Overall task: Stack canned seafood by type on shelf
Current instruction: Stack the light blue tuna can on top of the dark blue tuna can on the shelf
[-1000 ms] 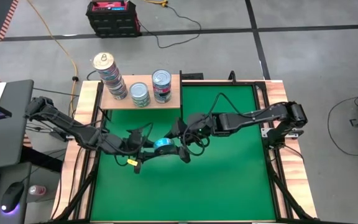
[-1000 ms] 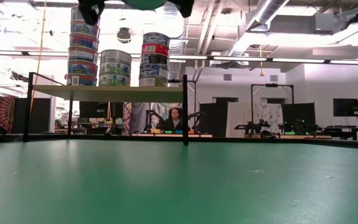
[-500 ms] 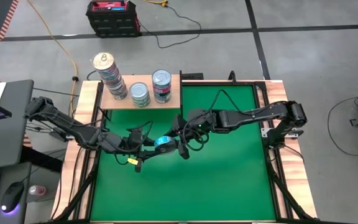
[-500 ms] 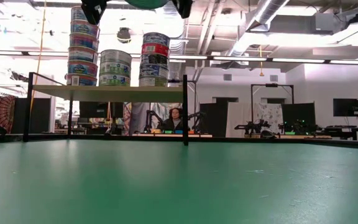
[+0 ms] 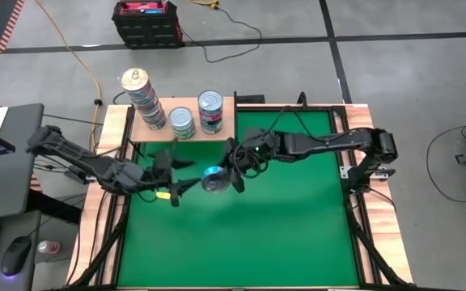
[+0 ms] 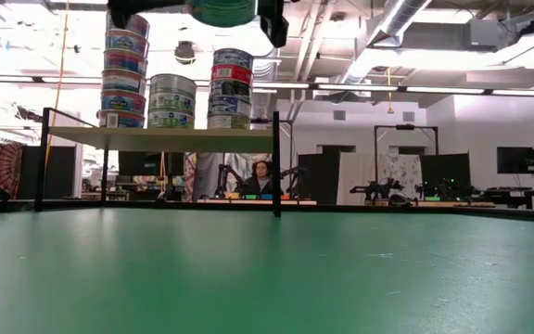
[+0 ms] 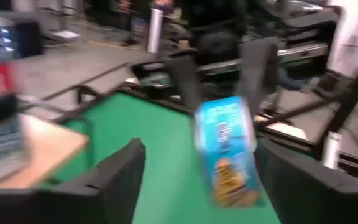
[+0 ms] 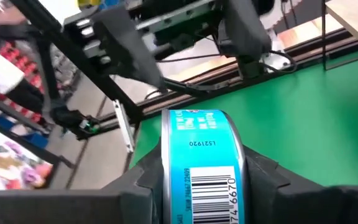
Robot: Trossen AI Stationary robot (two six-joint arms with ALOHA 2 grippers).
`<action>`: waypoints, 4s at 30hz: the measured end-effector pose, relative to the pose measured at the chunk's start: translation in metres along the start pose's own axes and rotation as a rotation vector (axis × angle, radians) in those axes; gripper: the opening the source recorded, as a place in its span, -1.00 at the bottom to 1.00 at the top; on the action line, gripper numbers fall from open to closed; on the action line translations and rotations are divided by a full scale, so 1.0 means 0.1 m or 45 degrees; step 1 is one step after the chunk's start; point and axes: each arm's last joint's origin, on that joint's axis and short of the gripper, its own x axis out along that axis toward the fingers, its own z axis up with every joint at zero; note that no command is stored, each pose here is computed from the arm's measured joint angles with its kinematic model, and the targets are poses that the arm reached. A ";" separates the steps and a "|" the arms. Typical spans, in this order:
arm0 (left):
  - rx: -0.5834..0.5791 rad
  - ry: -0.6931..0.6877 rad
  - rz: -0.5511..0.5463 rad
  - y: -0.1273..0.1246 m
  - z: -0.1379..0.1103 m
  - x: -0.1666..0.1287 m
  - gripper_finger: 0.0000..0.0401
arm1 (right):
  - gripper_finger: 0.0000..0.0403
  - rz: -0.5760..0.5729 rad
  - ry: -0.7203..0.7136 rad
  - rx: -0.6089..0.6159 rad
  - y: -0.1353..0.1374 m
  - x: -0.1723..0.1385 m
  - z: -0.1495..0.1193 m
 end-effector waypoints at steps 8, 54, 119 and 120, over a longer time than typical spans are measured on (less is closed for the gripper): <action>-0.067 -0.019 0.056 0.20 0.16 -0.32 0.60 | -0.22 0.028 -0.036 0.107 -0.23 -0.20 0.33; 0.057 -0.207 0.362 -0.04 0.23 -0.06 0.58 | -0.16 -0.193 -0.411 0.512 -1.51 -0.97 1.48; 0.178 -0.268 0.009 -0.09 0.32 0.01 0.59 | 0.27 -0.326 -0.419 0.164 -1.58 -0.64 1.39; 0.181 -0.277 0.010 -0.10 0.33 0.01 0.59 | 0.27 -0.330 -0.421 0.158 -1.59 -0.65 1.40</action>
